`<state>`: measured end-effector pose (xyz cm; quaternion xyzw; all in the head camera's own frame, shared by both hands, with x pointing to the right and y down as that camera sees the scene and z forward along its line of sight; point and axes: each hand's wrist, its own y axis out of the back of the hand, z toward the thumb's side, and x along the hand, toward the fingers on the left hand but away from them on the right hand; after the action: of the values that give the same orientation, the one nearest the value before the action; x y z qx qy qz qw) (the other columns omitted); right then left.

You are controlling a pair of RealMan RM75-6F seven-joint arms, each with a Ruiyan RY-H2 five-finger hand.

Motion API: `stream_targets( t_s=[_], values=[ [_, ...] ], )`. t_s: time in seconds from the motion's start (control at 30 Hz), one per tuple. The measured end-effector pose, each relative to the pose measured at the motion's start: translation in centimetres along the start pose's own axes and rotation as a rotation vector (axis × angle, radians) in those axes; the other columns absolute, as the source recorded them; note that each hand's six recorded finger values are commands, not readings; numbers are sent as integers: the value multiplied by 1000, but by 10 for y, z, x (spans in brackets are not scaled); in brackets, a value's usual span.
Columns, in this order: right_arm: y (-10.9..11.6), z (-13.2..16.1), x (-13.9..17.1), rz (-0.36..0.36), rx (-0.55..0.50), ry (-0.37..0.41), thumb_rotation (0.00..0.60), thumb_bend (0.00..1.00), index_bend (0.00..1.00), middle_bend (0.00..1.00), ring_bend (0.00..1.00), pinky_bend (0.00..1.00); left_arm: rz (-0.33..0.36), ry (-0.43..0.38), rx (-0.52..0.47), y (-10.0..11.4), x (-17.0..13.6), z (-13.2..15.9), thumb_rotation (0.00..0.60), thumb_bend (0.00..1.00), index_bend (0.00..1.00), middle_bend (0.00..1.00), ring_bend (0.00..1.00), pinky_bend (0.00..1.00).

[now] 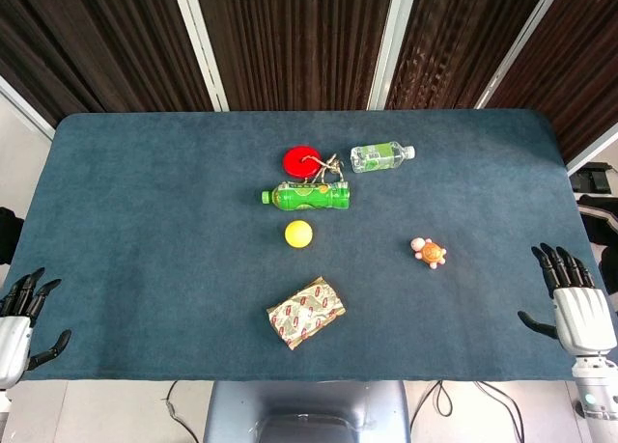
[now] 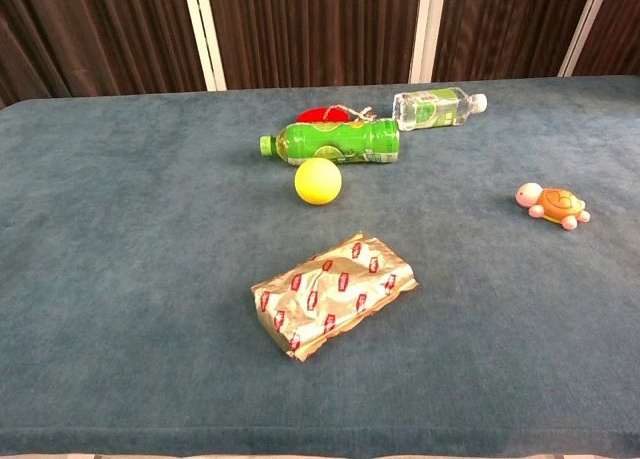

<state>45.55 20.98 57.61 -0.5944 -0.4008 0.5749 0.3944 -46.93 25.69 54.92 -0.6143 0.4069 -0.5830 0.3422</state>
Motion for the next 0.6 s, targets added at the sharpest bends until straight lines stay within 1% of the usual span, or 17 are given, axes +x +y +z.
stream_targets(
  t_s=[0.2,0.23,0.27,0.3,0.33,0.37,0.4,0.43,0.5,0.6],
  values=[
    [0,-1,0,-7,-10,-4,600,99,150,153,81,231,-7,-8,5,-1,1,2,600,293,160,0,24,206],
    [0,-1,0,-8,-14,-4,600,99,155,153,95,232,-7,-10,3,-1,1,3,600,293,160,0,24,206],
    [-1,-1,1,-7,-18,-5,600,99,163,153,135,244,-6,-15,2,-1,1,4,600,293,161,0,24,206],
    [-1,-1,0,-4,-22,-2,600,99,183,153,226,295,-5,-25,1,-1,2,6,600,293,161,0,24,206],
    [-2,1,-2,0,-24,2,600,99,218,157,378,407,-6,-34,0,-1,4,7,600,293,161,0,24,206],
    [-2,2,-4,1,-20,5,600,99,240,166,471,491,-9,-39,0,-2,5,8,600,293,161,0,24,206],
    [-2,3,-6,1,-13,7,600,99,268,193,610,632,-14,-41,-1,-3,6,9,600,293,161,0,24,207],
    [-2,4,-9,1,0,8,600,99,284,220,692,713,-17,-42,-2,-3,6,9,600,293,161,0,24,208],
    [-3,7,-18,0,25,12,600,98,312,255,772,787,-17,-43,-3,-3,4,9,600,293,161,0,24,208],
    [-7,17,-40,-5,50,32,600,104,396,316,860,874,-10,-46,-6,-1,2,9,600,293,162,0,24,208]
  ],
)
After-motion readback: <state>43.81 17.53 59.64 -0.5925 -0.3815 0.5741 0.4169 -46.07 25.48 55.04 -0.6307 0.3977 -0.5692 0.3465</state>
